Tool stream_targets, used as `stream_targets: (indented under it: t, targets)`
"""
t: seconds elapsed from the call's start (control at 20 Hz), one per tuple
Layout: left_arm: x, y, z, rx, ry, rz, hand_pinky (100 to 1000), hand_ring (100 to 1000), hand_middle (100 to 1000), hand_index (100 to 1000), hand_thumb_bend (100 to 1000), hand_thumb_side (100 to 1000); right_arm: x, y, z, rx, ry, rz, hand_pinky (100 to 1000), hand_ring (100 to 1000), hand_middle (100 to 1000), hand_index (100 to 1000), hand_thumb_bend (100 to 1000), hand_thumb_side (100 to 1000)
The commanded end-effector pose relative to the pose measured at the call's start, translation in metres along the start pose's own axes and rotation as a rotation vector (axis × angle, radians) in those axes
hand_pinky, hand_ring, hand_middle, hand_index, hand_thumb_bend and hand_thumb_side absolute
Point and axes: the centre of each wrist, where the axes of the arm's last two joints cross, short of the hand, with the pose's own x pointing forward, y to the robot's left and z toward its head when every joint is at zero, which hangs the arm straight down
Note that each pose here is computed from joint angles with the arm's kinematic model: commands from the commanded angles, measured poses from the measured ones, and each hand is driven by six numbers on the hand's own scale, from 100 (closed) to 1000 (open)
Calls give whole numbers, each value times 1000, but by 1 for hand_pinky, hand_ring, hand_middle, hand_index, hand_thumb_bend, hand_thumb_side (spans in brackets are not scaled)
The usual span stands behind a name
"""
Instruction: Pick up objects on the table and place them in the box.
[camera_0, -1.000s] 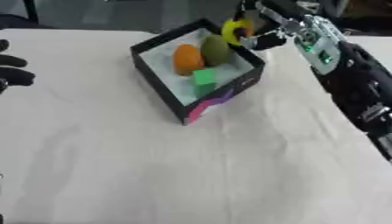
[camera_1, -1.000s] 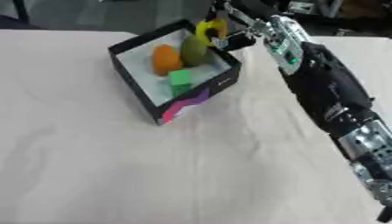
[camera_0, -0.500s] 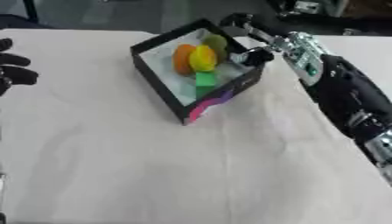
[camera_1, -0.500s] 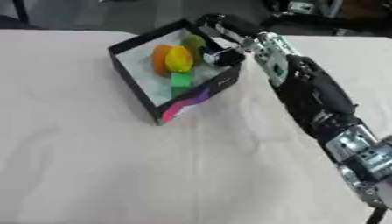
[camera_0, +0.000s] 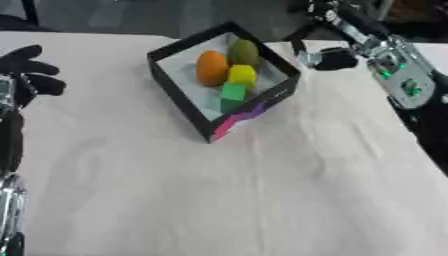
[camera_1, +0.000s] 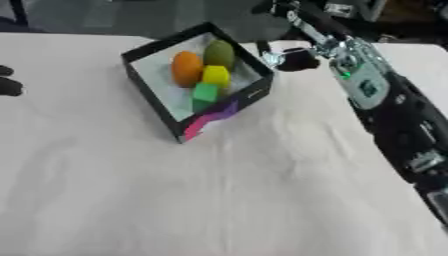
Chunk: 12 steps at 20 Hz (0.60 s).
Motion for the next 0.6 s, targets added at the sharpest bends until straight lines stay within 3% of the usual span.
stream_targets:
  t: [0.05,0.25,0.55,0.6]
  targets:
    - [2,12,0,21,-7,-40,612,570,584,822,100,962,29,-29,14,-126,-41,-58,854,878,814,854,100,373]
    - [-4,16,7,29,24,-55,611,569,583,821,100,968,54,-12,47,-202,-31,-206,859,872,790,841,100,426]
    - [-14,18,20,41,76,-61,608,570,582,818,100,977,76,44,97,-304,93,-425,850,864,768,826,100,488]
    - [-15,18,21,39,82,-60,608,571,583,817,100,945,77,51,102,-310,110,-445,850,864,767,826,100,488]
